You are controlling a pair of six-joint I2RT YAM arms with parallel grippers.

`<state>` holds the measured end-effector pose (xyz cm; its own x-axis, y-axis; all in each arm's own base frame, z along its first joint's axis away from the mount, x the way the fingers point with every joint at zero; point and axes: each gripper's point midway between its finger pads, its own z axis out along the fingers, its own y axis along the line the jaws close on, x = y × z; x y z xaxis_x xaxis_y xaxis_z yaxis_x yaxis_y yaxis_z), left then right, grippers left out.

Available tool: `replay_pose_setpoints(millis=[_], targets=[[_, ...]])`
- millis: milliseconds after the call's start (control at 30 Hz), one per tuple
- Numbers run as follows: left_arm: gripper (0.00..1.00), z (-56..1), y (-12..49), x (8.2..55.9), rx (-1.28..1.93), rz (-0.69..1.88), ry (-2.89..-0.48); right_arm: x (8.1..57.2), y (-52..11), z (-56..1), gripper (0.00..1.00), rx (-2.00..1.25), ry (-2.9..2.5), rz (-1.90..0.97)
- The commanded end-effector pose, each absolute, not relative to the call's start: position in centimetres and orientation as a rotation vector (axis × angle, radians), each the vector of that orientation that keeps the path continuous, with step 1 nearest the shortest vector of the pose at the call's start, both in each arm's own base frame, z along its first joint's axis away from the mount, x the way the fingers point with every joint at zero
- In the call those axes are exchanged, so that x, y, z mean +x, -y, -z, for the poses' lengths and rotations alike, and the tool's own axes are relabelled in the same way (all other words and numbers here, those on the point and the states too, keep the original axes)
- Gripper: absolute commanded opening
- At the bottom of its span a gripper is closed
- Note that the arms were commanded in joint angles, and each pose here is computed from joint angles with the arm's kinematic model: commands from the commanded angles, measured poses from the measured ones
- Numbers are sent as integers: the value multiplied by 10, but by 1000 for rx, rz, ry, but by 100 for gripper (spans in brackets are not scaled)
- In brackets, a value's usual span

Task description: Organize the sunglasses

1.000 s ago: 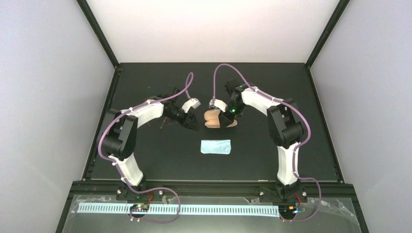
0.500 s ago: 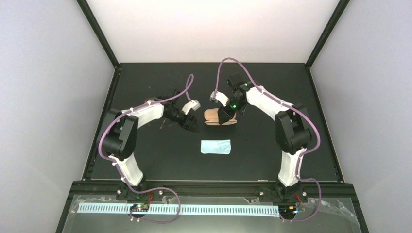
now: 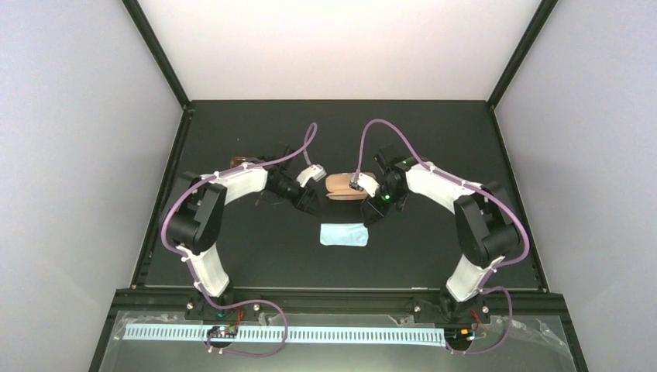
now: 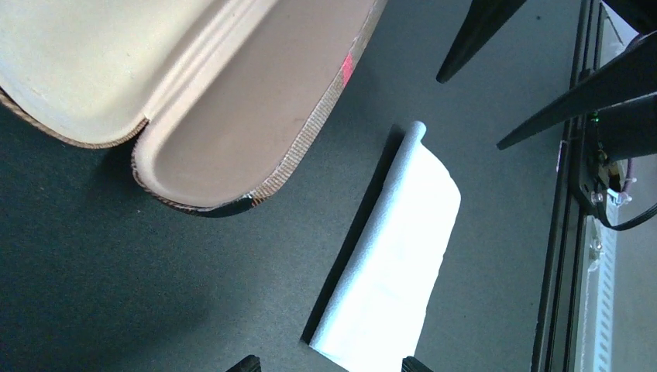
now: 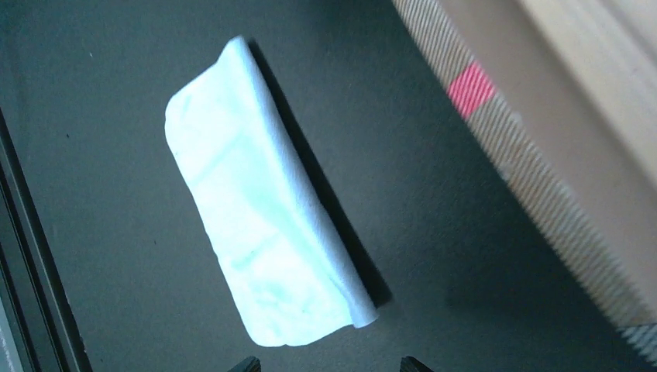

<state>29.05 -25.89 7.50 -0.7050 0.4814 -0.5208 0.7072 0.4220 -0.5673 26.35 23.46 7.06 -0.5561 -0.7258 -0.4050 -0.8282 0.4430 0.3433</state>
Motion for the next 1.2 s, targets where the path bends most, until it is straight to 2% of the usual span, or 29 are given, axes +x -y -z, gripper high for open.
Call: replay_pose_setpoints(millis=[0, 400, 800, 1167], targets=[[46, -66, 266, 285, 1061, 1198, -2403, 261, -235, -60, 48, -1346, -2508, -775], [43, -49, 274, 276, 1072, 1216, -2465, 264, -234, -31, 46, -1357, -2561, -760], [39, -39, 280, 267, 1093, 1244, -2497, 260, -240, -26, 31, -1360, -2573, -831], [33, -36, 283, 264, 1110, 1248, -2505, 259, -241, -27, 24, -1363, -2568, -848]])
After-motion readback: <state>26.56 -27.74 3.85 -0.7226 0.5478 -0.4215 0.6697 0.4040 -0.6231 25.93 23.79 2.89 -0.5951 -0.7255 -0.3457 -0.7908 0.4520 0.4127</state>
